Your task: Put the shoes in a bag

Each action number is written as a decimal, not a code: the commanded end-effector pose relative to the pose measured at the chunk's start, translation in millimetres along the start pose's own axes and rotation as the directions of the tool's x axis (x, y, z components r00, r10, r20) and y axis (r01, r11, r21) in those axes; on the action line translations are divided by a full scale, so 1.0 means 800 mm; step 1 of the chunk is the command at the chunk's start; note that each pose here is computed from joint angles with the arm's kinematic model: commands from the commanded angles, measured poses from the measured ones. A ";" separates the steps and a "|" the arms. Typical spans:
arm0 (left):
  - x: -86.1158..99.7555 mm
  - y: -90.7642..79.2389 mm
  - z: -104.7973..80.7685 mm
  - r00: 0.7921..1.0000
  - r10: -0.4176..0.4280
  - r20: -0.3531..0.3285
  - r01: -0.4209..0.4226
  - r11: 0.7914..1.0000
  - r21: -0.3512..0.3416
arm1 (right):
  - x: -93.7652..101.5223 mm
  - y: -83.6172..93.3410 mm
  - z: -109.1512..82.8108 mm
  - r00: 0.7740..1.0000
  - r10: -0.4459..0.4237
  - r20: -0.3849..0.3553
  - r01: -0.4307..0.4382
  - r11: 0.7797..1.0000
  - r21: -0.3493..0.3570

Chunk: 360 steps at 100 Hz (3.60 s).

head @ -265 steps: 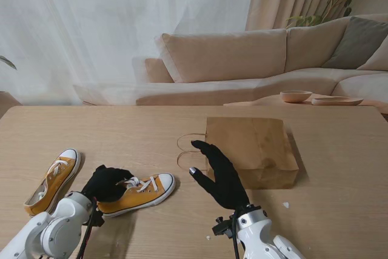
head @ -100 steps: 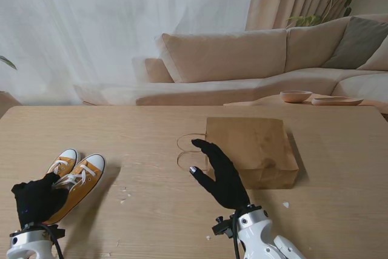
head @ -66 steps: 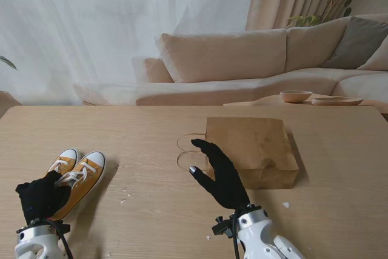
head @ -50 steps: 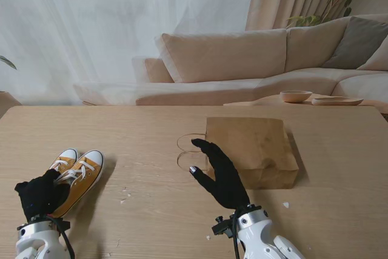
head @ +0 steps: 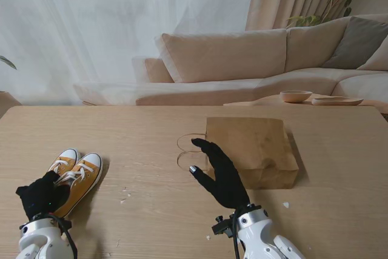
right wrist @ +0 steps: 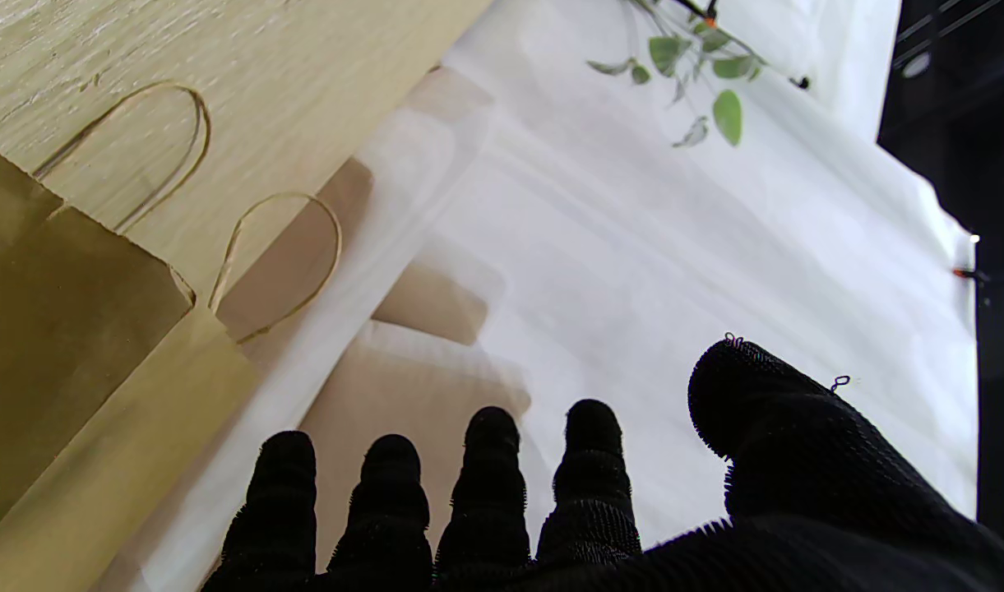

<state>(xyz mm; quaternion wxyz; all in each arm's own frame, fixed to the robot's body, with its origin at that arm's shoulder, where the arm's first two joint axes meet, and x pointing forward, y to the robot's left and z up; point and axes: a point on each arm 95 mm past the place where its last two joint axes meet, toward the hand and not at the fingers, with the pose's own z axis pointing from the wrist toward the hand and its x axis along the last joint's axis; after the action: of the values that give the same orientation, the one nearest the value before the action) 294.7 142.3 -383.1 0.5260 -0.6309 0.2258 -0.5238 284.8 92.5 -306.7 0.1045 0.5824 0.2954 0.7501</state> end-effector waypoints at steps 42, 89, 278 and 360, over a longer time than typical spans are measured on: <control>0.003 0.000 0.001 1.000 -0.001 0.015 0.000 0.999 0.035 | 0.003 -0.003 0.000 1.000 0.011 -0.001 -0.011 1.000 0.008; 0.003 -0.003 -0.001 0.997 0.074 0.030 -0.074 0.997 0.002 | 0.003 -0.003 -0.001 1.000 0.012 -0.001 -0.012 1.000 0.005; -0.023 -0.035 -0.017 0.973 0.229 0.021 -0.227 0.971 -0.075 | 0.006 -0.002 -0.003 1.000 0.013 -0.002 -0.013 1.000 -0.007; -0.035 -0.026 -0.014 0.963 0.259 0.071 -0.240 0.949 -0.206 | 0.007 -0.002 -0.002 1.000 0.012 -0.001 -0.012 1.000 -0.007</control>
<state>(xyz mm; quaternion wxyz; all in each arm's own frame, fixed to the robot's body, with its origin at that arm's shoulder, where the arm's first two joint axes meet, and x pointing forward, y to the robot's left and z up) 268.2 169.8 -374.1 0.5421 -0.6632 0.3232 -0.4023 283.4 92.4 -304.0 0.1084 0.5810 0.2887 0.7532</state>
